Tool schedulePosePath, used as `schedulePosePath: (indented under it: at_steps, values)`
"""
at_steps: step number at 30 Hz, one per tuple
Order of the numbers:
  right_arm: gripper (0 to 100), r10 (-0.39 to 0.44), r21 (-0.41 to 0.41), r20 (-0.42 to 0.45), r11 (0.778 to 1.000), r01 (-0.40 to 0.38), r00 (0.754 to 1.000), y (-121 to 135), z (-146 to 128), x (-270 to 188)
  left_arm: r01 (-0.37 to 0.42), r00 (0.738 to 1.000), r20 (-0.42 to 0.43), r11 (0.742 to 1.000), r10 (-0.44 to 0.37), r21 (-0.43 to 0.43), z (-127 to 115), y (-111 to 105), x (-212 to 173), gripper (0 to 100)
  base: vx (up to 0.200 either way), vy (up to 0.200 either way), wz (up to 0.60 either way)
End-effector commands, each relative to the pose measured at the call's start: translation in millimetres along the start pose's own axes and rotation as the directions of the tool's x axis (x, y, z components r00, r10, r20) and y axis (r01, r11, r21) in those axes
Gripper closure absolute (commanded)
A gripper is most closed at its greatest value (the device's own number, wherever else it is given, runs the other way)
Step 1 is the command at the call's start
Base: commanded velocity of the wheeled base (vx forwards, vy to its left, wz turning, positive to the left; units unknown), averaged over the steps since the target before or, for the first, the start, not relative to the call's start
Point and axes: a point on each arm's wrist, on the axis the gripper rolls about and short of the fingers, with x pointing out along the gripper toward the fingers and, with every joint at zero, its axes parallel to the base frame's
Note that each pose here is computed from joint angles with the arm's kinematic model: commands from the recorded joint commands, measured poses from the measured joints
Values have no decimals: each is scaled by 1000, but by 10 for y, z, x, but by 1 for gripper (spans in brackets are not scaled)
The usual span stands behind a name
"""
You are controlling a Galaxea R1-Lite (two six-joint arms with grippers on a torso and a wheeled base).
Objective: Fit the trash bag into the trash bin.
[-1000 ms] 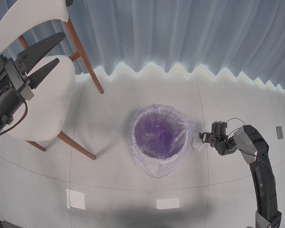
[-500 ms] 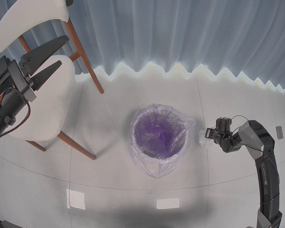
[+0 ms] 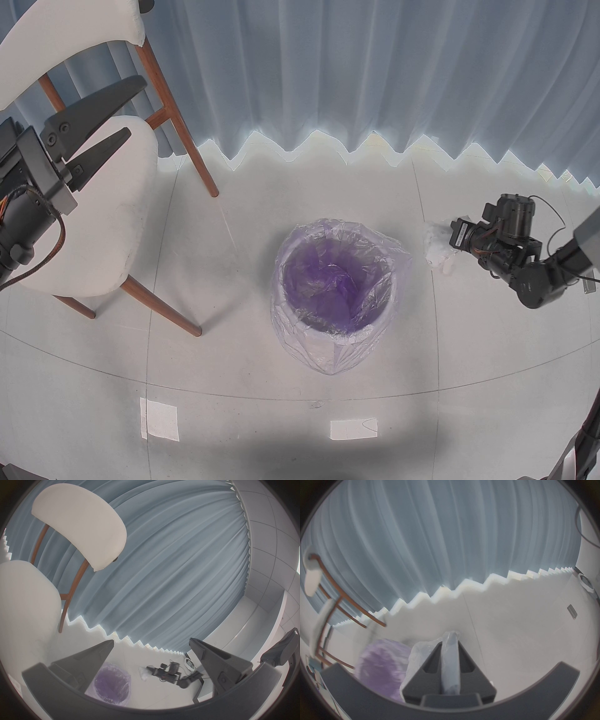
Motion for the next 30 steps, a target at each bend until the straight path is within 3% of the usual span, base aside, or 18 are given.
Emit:
schedulePosePath:
  at_steps: [1,2,4,8,12,13,14,15,20,22,30]
  values:
    - [100,369,23,256,922,-387,894,603,310,-1787,-8,1000,-6,999,9,34,-13,17,6,0,0,0,0]
    - [100,427,21,220,897,-442,877,742,181,-1802,-3,1000,-15,999,4,53,-35,15,19,0,0,0,0]
    - [100,471,20,145,878,-479,870,865,-36,-1780,-6,999,-36,998,8,57,-85,48,65,0,0,0,0]
    - [100,471,19,27,882,-472,882,912,-510,-1553,-1,997,-82,999,3,33,-216,67,158,0,0,0,0]
    - [100,471,9,70,881,-473,879,1011,-991,-1107,-12,991,-130,1000,14,14,-374,100,226,0,0,0,0]
    - [100,451,4,41,892,-451,892,1032,-1125,-1005,-5,990,-143,1000,6,7,-421,90,229,0,0,0,0]
    - [100,440,1,40,898,-441,897,1045,-1158,-965,-2,989,-149,1000,3,4,-440,86,228,0,0,0,0]
    - [100,393,12,74,919,-394,917,1097,-1160,-888,-1,987,-160,1000,1,0,-471,88,231,0,0,0,0]
    - [100,401,68,181,906,-418,898,1260,-975,-780,-1,986,-168,1000,1,-2,-494,91,237,0,0,0,0]
    - [100,396,77,186,907,-415,899,1287,-1006,-713,1,985,-170,1000,-1,-3,-502,87,230,0,0,0,0]
    - [100,383,15,219,918,-396,897,1366,-1120,-366,7,985,-170,1000,-7,-2,-500,73,227,0,0,0,0]
